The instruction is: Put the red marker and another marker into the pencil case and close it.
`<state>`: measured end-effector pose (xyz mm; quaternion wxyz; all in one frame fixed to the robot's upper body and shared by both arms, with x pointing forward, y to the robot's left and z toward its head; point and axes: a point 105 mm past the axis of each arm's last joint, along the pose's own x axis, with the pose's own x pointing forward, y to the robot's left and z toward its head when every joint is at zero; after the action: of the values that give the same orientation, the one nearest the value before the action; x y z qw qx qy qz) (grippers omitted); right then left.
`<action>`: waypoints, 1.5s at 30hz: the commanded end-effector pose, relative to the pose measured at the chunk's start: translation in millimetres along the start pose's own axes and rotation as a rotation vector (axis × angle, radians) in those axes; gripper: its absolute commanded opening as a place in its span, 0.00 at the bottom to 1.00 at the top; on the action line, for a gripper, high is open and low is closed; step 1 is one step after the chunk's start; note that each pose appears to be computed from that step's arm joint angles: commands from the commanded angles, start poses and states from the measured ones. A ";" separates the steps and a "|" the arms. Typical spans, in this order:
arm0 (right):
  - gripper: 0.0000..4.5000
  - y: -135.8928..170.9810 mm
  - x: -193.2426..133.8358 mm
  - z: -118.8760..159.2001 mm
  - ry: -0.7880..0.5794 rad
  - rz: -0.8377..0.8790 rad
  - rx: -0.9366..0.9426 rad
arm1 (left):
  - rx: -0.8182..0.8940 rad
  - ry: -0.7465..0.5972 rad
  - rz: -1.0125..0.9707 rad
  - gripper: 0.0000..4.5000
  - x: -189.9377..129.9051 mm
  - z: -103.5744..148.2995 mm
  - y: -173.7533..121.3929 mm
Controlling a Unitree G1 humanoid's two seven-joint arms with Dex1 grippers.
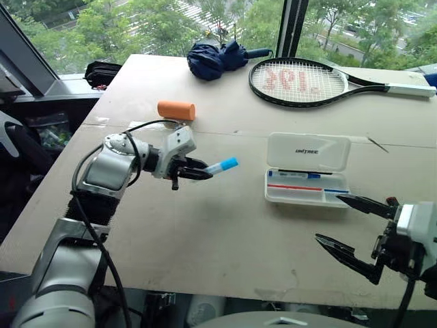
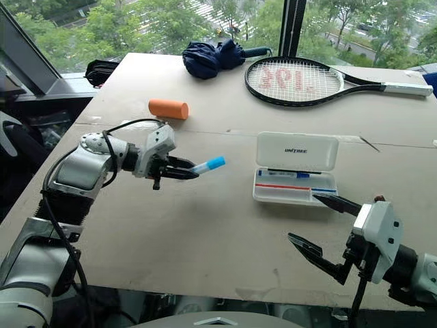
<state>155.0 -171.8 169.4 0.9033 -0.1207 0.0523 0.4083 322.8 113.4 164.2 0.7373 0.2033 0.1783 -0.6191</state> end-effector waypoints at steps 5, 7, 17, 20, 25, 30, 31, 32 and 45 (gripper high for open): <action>1.00 -2.8 -36.1 0.7 0.051 -0.095 -0.078 | 0.016 0.037 -0.182 0.17 70.1 60.8 -29.8; 1.00 -4.4 -41.2 -1.0 0.063 -0.118 -0.082 | 0.037 0.105 -0.169 0.17 84.9 55.4 -25.5; 1.00 -0.2 -43.2 -2.0 0.069 -0.155 -0.080 | 0.137 0.177 -0.209 0.17 116.6 53.1 -23.7; 1.00 0.0 -41.8 -1.9 0.070 -0.157 -0.081 | 0.146 0.187 -0.229 0.17 119.6 51.7 -25.9; 1.00 -0.8 -41.9 -1.8 0.078 -0.161 -0.083 | 0.183 0.194 -0.214 0.49 126.2 48.9 -24.8; 1.00 -8.9 -48.9 -5.4 0.110 -0.212 -0.067 | 0.152 0.136 -0.207 0.71 107.9 54.1 -23.0; 1.00 -12.7 -50.2 -7.5 0.122 -0.238 -0.068 | 0.145 0.107 -0.214 0.71 100.7 55.2 -24.3; 1.00 -16.9 -50.8 -9.8 0.136 -0.264 -0.070 | 0.139 0.072 -0.219 0.71 93.1 56.5 -25.8; 1.00 -114.8 -57.6 -67.3 0.503 -0.610 0.092 | -0.034 -0.318 -0.187 0.71 -44.9 14.2 -95.5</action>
<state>198.1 -295.4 139.7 0.9483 -0.1984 0.2255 0.1022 237.3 125.7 174.0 0.7072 0.0694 0.1181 -0.6936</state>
